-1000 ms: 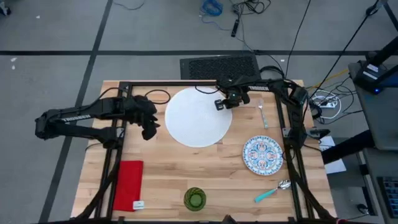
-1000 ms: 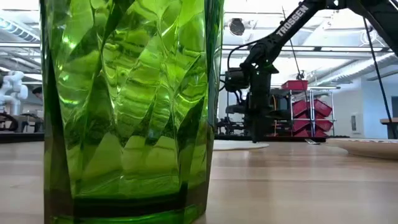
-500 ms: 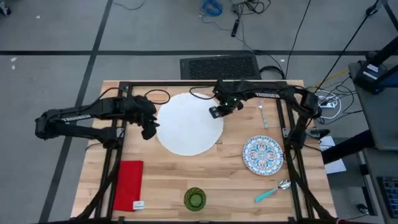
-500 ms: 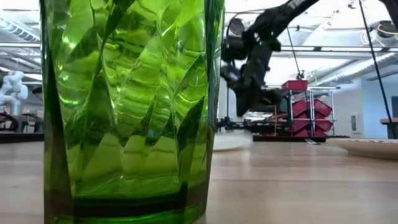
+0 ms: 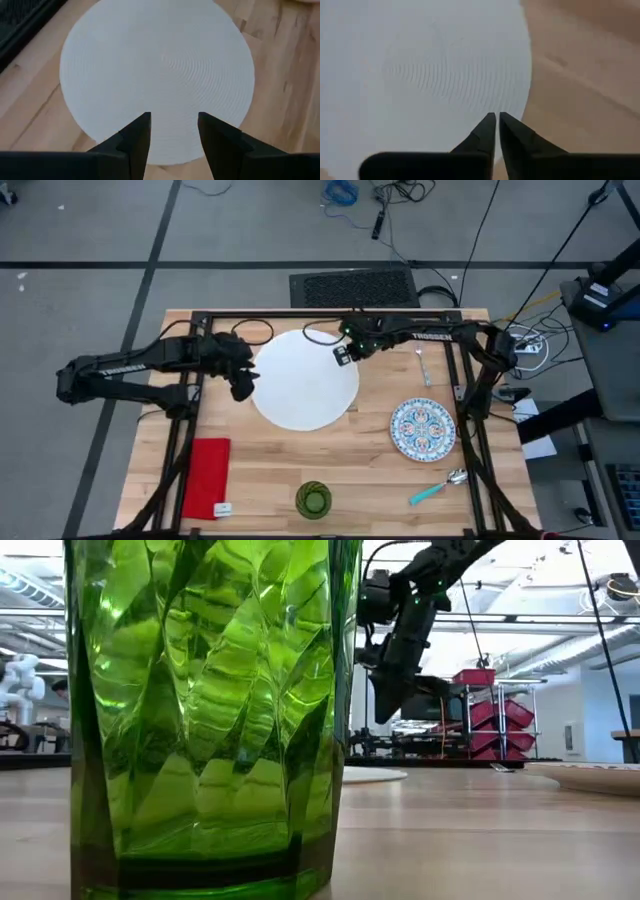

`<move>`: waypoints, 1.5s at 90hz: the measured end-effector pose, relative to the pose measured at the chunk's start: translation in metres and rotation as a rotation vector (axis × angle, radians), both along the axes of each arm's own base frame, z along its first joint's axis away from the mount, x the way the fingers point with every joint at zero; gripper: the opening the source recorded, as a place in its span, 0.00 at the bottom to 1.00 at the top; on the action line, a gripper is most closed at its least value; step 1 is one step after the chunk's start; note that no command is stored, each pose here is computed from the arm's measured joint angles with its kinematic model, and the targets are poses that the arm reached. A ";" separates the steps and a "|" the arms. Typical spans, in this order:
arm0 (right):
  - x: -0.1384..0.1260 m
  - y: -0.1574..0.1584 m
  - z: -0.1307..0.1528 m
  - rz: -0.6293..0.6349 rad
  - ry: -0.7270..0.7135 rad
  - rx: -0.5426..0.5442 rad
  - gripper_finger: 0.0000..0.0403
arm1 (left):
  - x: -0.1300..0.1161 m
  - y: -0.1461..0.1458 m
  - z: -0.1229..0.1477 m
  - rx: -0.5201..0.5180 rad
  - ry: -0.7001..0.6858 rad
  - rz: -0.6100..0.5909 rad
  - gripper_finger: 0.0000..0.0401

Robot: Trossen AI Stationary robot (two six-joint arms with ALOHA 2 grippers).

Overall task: Set table place
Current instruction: Move the white table mat to the center of the table

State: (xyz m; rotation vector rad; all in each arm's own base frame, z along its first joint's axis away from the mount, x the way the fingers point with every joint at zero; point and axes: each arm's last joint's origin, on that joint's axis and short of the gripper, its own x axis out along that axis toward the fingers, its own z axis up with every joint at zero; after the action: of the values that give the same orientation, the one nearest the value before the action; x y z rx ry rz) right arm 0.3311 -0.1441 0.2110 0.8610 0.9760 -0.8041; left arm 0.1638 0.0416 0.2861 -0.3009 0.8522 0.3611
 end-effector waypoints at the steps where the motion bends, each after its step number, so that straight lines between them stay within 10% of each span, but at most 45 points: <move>1: 0.000 -0.001 -0.001 -0.007 0.002 0.003 0.10 | 0.000 0.000 0.000 0.000 0.000 0.000 0.37; 38: 0.010 -0.008 -0.058 -0.018 0.144 0.102 0.24 | 0.000 0.000 0.000 -0.027 -0.002 0.017 0.37; 105: 0.014 -0.006 -0.065 -0.031 0.159 0.073 0.40 | -0.001 -0.001 -0.001 -0.024 0.003 0.010 0.37; 135: 0.019 -0.001 -0.077 0.031 0.192 0.081 0.14 | -0.001 -0.001 -0.001 -0.027 0.003 0.013 0.37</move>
State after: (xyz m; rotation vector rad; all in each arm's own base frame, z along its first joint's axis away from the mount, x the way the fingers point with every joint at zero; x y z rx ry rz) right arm 0.3497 -0.1446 0.1342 0.8472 1.1955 -0.8359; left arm 0.1630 0.0410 0.2855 -0.3311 0.8592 0.3624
